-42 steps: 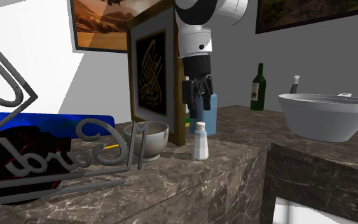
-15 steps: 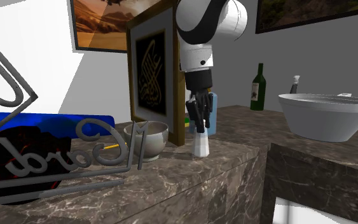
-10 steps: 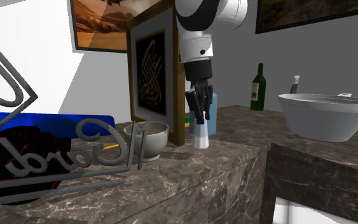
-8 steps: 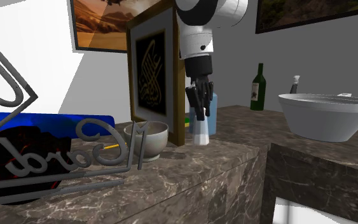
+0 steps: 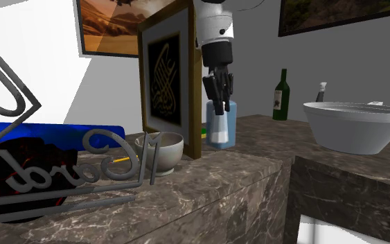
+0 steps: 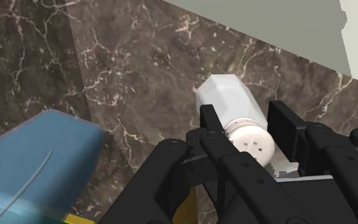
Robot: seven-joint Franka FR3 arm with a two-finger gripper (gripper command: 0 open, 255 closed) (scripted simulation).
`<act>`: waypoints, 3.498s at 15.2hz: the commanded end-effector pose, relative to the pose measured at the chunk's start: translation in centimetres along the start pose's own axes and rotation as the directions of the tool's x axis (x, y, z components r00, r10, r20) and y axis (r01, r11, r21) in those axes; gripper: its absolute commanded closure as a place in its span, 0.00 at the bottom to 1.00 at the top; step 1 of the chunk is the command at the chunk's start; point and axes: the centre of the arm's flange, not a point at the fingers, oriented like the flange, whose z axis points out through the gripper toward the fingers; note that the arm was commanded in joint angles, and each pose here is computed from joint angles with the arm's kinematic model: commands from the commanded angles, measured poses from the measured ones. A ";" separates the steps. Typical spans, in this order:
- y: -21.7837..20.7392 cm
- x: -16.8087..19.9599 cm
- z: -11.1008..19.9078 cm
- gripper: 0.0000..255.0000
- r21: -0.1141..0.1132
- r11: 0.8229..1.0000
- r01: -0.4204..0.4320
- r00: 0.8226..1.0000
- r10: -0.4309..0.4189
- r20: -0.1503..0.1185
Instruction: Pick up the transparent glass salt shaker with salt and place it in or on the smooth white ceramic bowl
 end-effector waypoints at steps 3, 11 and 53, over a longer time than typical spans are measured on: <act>0.1 -0.2 -2.1 1.00 0.000 1.000 0.000 1.000 0.000 0.000; 0.4 -0.6 -6.3 1.00 0.000 1.000 0.000 1.000 0.000 0.000; -8.8 13.5 -3.3 1.00 0.000 1.000 0.000 1.000 0.000 0.000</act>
